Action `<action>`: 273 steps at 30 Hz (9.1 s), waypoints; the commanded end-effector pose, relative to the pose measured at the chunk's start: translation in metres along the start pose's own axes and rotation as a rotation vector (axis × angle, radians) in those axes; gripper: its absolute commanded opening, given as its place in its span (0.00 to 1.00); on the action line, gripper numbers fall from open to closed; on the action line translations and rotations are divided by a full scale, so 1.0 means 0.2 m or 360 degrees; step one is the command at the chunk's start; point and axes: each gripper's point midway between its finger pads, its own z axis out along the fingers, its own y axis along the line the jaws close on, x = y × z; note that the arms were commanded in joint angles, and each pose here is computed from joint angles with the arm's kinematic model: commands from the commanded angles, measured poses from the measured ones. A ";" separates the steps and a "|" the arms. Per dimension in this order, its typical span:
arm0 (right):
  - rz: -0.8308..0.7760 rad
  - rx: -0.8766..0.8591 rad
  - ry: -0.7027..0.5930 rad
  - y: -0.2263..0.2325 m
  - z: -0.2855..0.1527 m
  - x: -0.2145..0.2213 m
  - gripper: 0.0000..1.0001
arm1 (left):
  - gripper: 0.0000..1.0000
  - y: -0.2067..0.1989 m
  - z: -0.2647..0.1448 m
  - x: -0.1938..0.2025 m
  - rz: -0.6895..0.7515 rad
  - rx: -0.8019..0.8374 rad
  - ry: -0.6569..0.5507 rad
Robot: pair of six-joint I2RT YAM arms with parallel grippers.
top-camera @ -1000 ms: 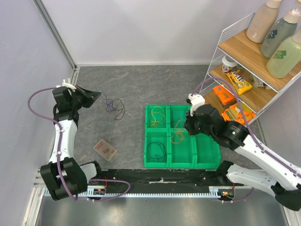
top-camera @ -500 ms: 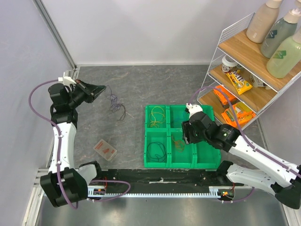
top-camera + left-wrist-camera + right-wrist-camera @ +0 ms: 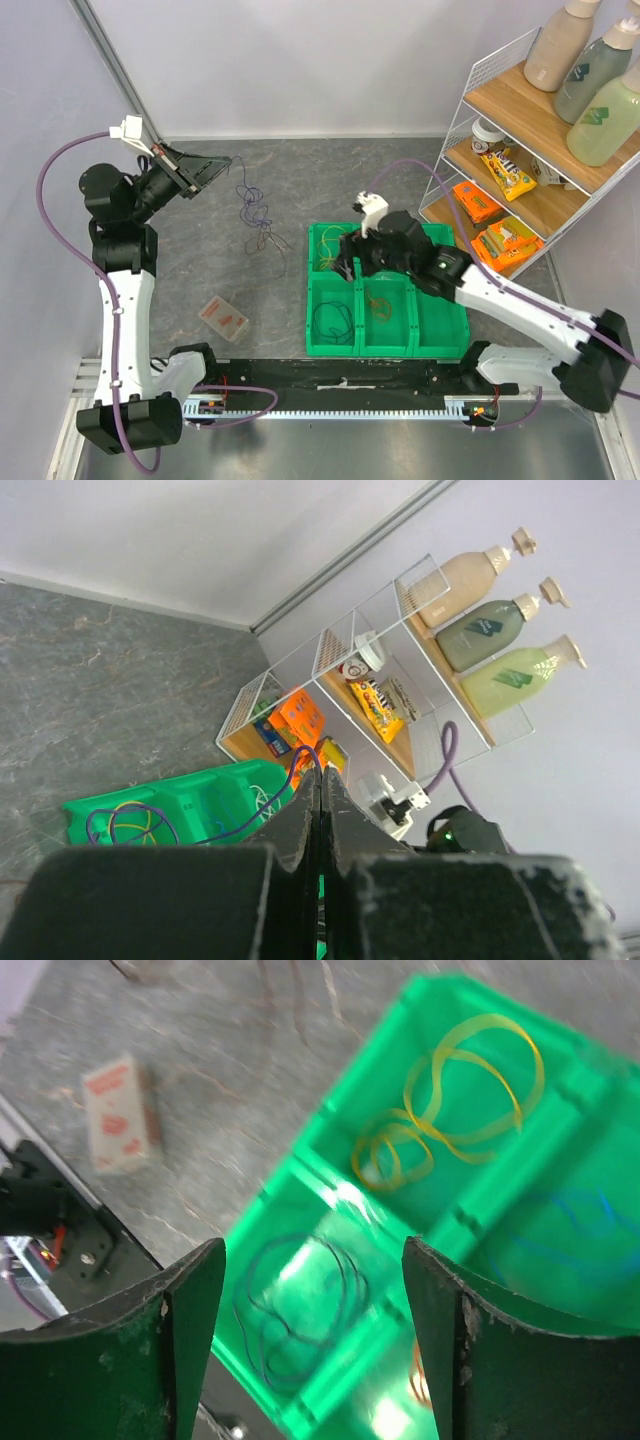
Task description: Untangle the cables
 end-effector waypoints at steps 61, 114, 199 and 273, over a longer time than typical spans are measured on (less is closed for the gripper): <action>0.0154 -0.0859 -0.0700 0.59 0.64 -0.66 0.06 | 0.02 -0.47 -0.11 -0.10 0.0079 0.0275 -0.0032; 0.0205 0.0932 -0.0902 -0.57 -1.14 -0.56 0.00 | 0.02 0.67 -0.06 -0.24 0.0275 -0.1010 -0.0339; -0.0052 -0.0449 -0.0650 0.48 0.35 -0.76 0.85 | 0.02 -0.08 -0.03 0.00 0.0036 -0.0031 0.0014; 0.0199 -0.0429 -0.0662 0.96 0.84 -0.54 0.48 | 0.02 0.03 -0.21 -0.10 -0.0761 -0.0774 -0.0349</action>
